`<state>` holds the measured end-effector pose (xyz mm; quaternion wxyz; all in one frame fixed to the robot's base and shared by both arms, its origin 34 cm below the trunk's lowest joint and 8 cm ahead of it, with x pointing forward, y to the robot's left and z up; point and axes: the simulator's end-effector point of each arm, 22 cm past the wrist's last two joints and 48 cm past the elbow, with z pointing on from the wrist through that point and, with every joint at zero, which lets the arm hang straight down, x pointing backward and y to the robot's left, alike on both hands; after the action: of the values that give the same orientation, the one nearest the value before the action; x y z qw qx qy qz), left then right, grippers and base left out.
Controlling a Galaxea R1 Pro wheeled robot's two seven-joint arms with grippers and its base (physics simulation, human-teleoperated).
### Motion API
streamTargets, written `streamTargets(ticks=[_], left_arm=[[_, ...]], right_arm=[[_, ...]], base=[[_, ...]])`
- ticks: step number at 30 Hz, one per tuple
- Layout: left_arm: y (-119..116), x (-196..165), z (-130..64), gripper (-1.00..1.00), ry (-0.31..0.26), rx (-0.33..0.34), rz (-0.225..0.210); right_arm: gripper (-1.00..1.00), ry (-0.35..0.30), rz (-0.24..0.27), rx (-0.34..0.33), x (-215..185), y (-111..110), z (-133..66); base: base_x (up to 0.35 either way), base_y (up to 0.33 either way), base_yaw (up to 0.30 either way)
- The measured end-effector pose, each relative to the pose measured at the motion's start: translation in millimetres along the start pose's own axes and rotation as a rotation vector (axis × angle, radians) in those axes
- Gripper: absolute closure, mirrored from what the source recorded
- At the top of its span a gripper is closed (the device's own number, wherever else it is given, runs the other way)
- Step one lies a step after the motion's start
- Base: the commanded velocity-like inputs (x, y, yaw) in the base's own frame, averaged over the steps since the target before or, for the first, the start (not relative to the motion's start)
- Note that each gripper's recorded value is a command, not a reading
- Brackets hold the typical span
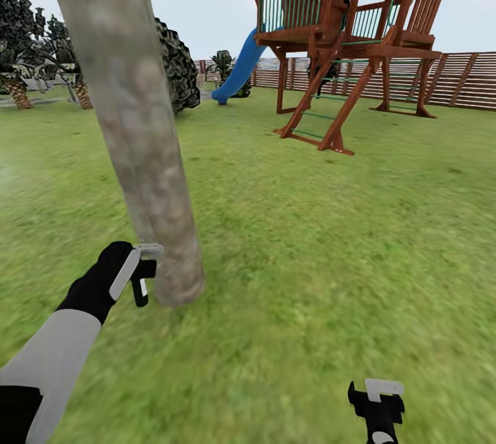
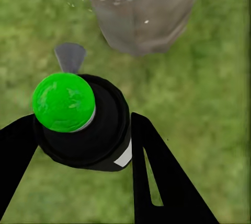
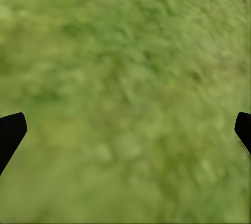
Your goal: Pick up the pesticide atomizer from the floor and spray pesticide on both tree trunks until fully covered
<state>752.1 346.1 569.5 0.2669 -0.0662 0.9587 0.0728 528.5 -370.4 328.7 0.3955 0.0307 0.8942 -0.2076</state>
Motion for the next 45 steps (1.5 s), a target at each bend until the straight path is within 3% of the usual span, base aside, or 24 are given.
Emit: streamTargets(ticks=[12,25,33,45], left_arm=[[0.7,-0.4,0.0,1.0,-0.001,0.001,-0.003],[3.6,-4.6,-1.8,1.0,-0.008,-0.005,-0.004],[3.5,-6.3,-1.9,1.0,-0.011,-0.006,-0.004],[3.1,-4.5,-1.9,1.0,-0.017,-0.017,0.001]], right_arm=[[-1.0,0.0,0.001,-0.001,0.0,1.1,-0.1],[-1.0,0.0,0.001,-0.002,-0.1,1.4,-0.4],[-1.0,0.0,0.0,-0.002,0.3,1.3,-0.1],[-1.0,0.0,0.0,-0.004,0.0,2.6,-0.5]], base=[[0.114,-0.244,0.01],[0.071,-0.264,0.197],[-0.114,-0.27,0.013],[0.093,-0.083,0.272]])
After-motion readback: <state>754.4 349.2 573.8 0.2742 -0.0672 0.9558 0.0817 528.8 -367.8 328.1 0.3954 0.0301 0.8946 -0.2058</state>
